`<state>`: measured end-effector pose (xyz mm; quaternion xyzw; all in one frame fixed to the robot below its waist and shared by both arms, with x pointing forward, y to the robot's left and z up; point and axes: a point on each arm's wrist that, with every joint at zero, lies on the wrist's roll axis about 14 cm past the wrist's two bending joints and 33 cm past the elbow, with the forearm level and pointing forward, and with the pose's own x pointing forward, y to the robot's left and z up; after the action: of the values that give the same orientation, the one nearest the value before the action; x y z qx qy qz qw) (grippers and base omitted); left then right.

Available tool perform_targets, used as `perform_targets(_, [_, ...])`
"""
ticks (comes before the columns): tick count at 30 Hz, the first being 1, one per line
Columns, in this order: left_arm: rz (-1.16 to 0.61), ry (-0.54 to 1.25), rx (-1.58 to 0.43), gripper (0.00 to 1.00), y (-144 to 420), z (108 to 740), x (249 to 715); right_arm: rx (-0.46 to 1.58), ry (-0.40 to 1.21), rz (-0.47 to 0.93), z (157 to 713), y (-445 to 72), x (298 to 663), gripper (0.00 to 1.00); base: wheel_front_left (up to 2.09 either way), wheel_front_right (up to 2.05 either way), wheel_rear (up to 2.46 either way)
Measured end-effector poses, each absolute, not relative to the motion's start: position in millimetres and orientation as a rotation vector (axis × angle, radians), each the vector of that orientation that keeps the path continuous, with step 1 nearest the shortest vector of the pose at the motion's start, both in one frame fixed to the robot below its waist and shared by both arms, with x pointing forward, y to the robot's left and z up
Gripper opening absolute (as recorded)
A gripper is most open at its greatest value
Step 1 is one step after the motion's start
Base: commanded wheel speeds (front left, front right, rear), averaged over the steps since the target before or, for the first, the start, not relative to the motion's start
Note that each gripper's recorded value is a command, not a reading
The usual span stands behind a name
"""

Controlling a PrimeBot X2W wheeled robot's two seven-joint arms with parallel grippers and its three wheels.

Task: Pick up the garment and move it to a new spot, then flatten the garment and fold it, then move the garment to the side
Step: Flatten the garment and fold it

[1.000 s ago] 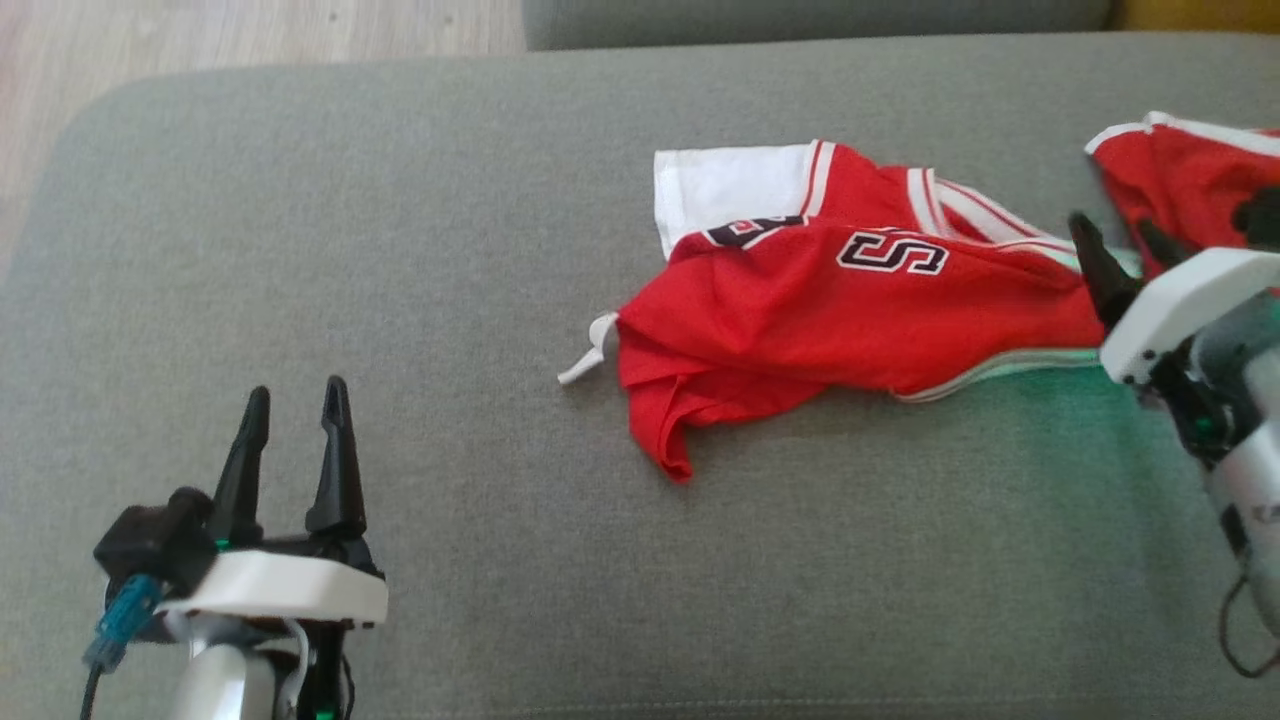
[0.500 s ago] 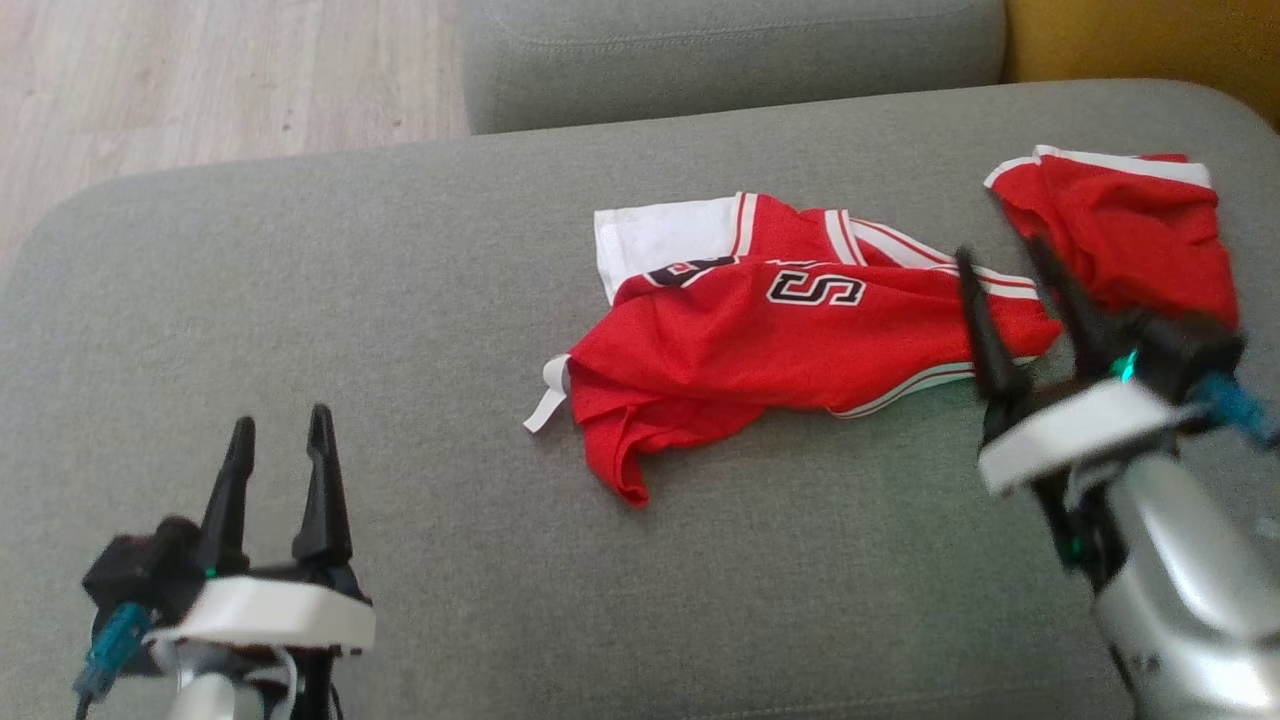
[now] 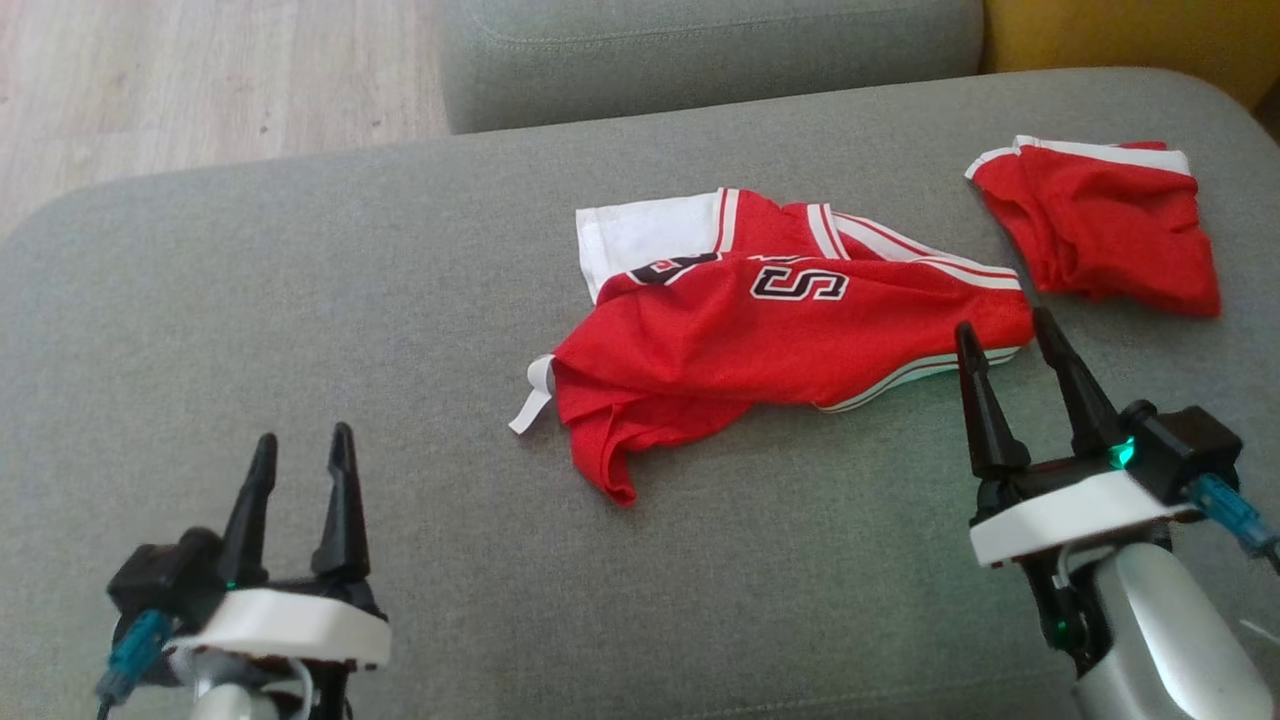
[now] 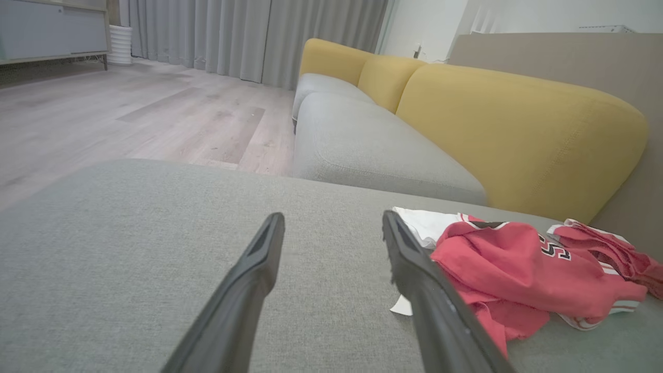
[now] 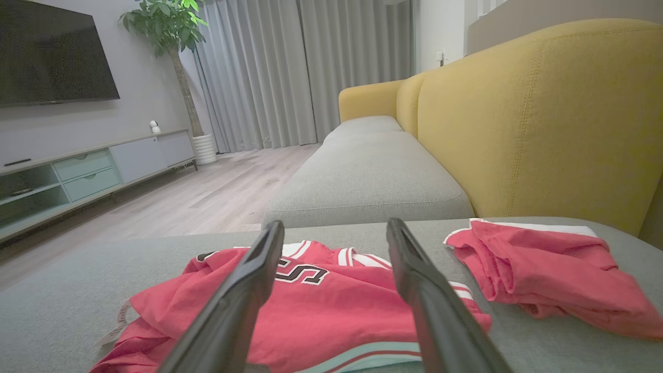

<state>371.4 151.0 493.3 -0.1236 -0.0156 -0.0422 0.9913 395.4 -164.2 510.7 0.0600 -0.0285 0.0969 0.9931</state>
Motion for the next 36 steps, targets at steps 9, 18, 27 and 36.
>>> perform_targets(9, [-0.289,0.258,-0.206,1.00,113,461,396,0.129,-0.034,0.181,502,-167,400,1.00,0.00,0.00,0.00])
perform_targets(18, [-0.597,0.597,-0.048,1.00,53,453,448,0.146,-0.079,0.131,515,-181,416,1.00,0.00,0.00,0.00])
perform_targets(27, [-0.754,0.906,0.135,1.00,39,388,449,0.159,-0.073,0.048,512,-207,416,1.00,0.00,0.00,0.00])
perform_targets(36, [-0.818,0.895,0.135,0.00,16,378,471,0.157,-0.045,-0.020,501,-227,408,1.00,0.00,0.00,0.00])
